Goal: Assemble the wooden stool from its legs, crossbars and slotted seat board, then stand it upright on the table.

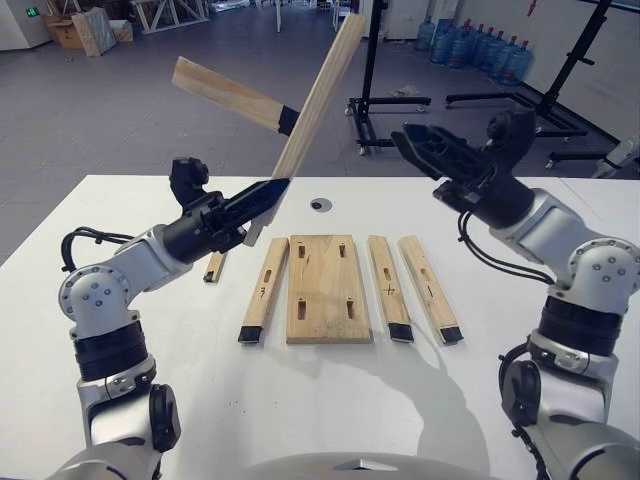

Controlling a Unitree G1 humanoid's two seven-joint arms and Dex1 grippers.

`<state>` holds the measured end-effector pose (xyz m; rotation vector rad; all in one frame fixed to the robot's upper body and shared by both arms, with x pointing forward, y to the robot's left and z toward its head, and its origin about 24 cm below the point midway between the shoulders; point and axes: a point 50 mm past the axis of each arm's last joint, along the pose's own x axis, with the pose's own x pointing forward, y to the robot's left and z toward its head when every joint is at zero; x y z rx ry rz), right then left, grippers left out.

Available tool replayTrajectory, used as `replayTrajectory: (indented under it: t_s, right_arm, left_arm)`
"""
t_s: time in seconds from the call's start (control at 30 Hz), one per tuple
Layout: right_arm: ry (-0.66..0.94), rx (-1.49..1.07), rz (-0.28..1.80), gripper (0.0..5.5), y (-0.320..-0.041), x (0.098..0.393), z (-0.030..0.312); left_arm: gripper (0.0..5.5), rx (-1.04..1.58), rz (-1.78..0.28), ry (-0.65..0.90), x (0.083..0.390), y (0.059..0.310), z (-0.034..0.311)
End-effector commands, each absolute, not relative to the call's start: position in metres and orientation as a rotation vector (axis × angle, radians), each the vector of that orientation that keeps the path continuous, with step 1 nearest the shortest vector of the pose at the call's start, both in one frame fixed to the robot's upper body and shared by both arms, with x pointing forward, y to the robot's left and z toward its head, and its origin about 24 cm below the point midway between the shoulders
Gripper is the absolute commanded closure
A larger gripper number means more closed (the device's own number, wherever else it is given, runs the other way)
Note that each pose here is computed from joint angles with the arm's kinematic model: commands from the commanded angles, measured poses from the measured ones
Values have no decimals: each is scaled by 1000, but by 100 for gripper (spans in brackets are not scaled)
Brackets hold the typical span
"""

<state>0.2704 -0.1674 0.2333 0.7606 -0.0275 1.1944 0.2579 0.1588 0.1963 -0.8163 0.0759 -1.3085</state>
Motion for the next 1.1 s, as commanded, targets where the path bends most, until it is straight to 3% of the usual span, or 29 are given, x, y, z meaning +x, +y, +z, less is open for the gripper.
replayTrajectory:
  t_s: [0.03, 0.5, 0.97, 1.1]
  right_arm:
    - [-7, 794, 1179, 18, -160, 277, 230]
    - [-33, 914, 1288, 10, -124, 270, 260]
    - [-34, 959, 1232, 10, -122, 279, 261]
    - [-17, 960, 1236, 87, -118, 278, 259]
  left_arm:
    - [348, -842, -1348, 124, 253, 154, 192]
    - [348, -804, -1368, 177, 249, 138, 184]
    - [348, -795, -1383, 190, 246, 134, 183]
    - [348, -791, -1389, 190, 245, 132, 182]
